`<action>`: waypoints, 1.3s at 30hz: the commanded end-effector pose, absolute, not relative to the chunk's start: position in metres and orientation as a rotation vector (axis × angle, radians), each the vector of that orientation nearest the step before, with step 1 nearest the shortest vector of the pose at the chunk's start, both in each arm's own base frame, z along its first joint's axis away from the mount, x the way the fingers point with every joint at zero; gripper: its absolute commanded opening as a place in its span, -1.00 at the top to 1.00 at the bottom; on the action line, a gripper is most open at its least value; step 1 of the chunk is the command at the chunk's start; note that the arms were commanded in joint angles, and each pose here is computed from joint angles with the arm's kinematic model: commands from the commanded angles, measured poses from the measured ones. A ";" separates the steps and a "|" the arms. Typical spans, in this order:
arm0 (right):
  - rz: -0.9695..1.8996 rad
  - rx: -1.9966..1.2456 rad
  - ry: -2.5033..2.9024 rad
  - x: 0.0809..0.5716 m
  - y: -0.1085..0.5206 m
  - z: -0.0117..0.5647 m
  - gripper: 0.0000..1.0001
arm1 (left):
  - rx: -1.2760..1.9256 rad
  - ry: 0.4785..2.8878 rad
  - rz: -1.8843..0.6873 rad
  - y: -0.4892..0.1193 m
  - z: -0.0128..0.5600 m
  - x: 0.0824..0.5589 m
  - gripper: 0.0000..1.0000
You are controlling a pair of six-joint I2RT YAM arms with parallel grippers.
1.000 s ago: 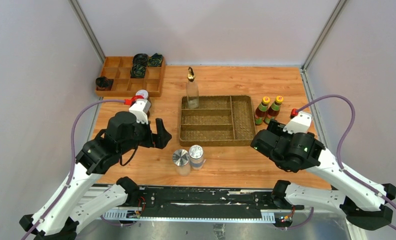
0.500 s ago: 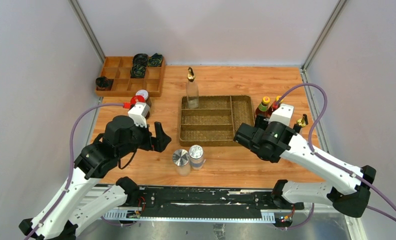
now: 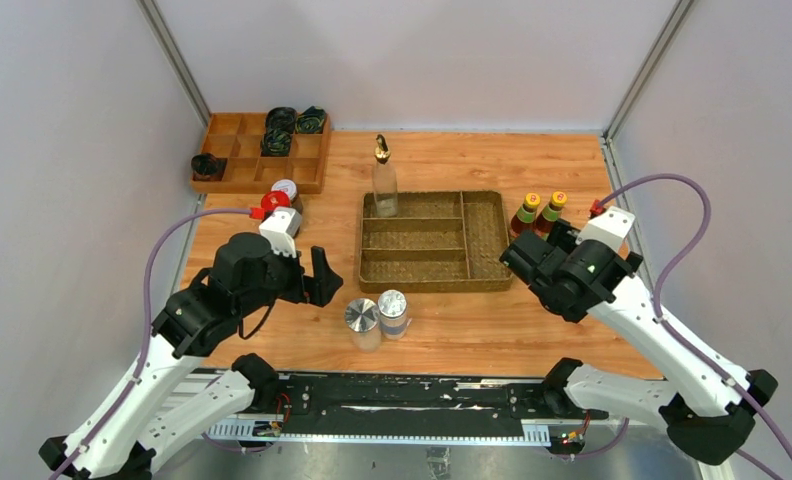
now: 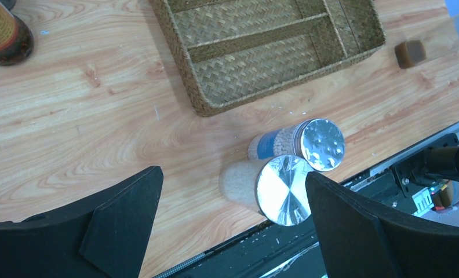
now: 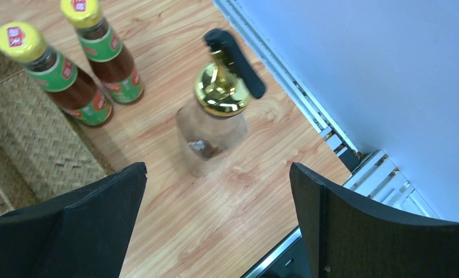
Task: Organize the condiment bottles
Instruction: Pick up the bottle from the center of the board.
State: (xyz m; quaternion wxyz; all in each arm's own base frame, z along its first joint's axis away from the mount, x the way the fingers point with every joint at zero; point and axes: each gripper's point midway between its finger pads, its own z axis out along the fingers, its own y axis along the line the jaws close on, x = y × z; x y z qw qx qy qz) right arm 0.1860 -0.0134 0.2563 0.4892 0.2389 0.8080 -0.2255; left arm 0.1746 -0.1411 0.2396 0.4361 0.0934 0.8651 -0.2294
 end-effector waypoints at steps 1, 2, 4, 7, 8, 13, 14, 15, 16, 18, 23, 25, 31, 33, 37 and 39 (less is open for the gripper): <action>-0.680 0.585 1.925 0.174 -0.043 0.261 -1.00 | 0.265 2.146 -0.576 -0.145 0.239 0.176 -1.00; -0.687 0.590 1.923 0.173 -0.045 0.261 -1.00 | 0.266 2.147 -0.577 -0.146 0.239 0.176 -1.00; -0.697 0.598 1.921 0.173 -0.047 0.259 -1.00 | 0.265 2.148 -0.578 -0.146 0.238 0.176 -1.00; -0.708 0.595 1.919 0.176 -0.046 0.256 -0.99 | 0.262 2.148 -0.579 -0.146 0.239 0.176 -1.00; -0.714 0.592 1.920 0.178 -0.045 0.254 -0.97 | 0.263 2.146 -0.580 -0.146 0.239 0.176 -1.00; -0.754 0.603 1.906 0.184 -0.047 0.247 -0.94 | 0.260 2.142 -0.585 -0.145 0.239 0.174 -1.00; -0.757 0.599 1.903 0.186 -0.046 0.245 -0.95 | 0.258 2.142 -0.586 -0.145 0.239 0.174 -1.00; -0.756 0.598 1.896 0.189 -0.046 0.244 -0.95 | 0.258 2.141 -0.587 -0.145 0.239 0.174 -1.00; -0.749 0.602 1.888 0.191 -0.045 0.243 -0.95 | 0.259 2.145 -0.587 -0.145 0.237 0.173 -1.00; -0.726 0.602 1.871 0.198 -0.041 0.241 -0.94 | 0.261 2.147 -0.587 -0.145 0.237 0.173 -1.00; -0.730 0.603 1.832 0.207 -0.039 0.240 -0.94 | 0.266 2.146 -0.582 -0.145 0.236 0.174 -1.00; -0.740 0.608 1.814 0.208 -0.041 0.239 -0.94 | 0.268 2.147 -0.578 -0.144 0.235 0.174 -1.00; -0.758 0.643 1.777 0.210 -0.047 0.235 -0.93 | 0.273 2.156 -0.568 -0.144 0.232 0.175 -1.00; -0.763 0.652 1.768 0.211 -0.049 0.234 -0.92 | 0.274 2.157 -0.566 -0.144 0.232 0.175 -1.00; -0.776 0.666 1.745 0.213 -0.052 0.234 -0.90 | 0.276 2.155 -0.565 -0.144 0.232 0.175 -1.00; -0.783 0.665 1.730 0.215 -0.052 0.234 -0.90 | 0.276 2.157 -0.565 -0.144 0.232 0.175 -1.00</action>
